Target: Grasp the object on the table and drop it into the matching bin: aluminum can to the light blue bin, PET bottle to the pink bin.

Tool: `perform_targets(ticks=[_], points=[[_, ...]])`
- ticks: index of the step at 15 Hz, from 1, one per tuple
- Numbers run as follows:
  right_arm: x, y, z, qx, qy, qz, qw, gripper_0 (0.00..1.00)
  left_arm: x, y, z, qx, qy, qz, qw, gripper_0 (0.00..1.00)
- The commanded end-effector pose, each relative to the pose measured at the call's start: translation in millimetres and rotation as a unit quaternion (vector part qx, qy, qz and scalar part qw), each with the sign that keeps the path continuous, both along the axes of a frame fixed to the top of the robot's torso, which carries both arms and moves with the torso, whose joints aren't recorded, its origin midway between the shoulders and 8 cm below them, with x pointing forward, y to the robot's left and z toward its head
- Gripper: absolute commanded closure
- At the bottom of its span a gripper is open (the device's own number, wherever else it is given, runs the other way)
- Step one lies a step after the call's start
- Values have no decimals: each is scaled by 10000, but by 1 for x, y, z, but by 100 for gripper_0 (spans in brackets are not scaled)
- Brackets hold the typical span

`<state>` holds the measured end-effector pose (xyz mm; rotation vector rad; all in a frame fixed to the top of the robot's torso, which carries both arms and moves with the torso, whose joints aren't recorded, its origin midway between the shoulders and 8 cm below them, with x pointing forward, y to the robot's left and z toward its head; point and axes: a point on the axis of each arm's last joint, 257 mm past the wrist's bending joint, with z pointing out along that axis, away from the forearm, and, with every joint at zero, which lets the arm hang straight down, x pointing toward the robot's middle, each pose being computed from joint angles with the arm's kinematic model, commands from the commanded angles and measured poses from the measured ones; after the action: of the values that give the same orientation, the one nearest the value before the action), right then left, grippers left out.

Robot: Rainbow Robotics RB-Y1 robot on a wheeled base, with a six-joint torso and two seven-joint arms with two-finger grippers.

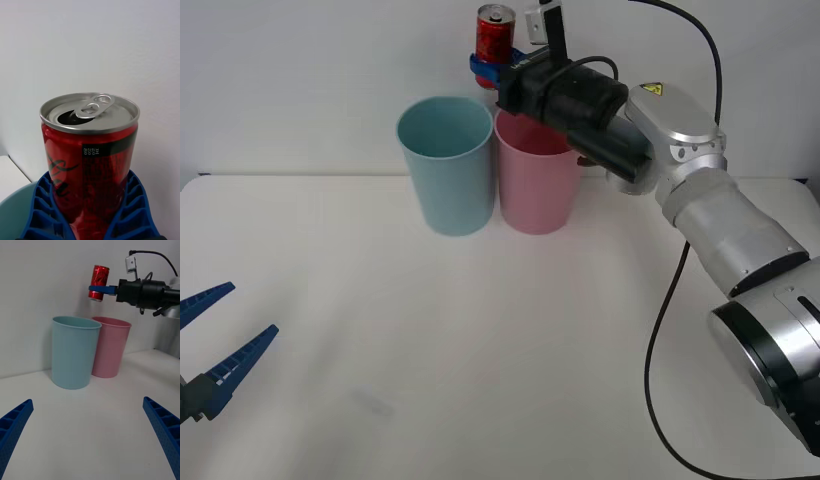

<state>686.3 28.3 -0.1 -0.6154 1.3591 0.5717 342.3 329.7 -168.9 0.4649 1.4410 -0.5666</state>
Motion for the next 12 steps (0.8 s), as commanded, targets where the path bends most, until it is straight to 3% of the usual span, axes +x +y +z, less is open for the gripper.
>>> perform_targets(ticks=[1, 4, 7, 12], points=[[6, 24, 1, -10, 158, -30, 9999, 100, 0, 0, 0, 0, 0, 0, 10000, 0], [6, 50, 2, 42, 268, -115, 9996, 100, 0, 0, 0, 0, 0, 0, 10000, 0], [-1, 75, -9, -84, 307, -135, 9994, 100, 0, 0, 0, 0, 0, 0, 10000, 0], [-16, 106, -22, -178, 385, 27, 9991, 100, 0, 0, 0, 0, 0, 0, 10000, 0]])
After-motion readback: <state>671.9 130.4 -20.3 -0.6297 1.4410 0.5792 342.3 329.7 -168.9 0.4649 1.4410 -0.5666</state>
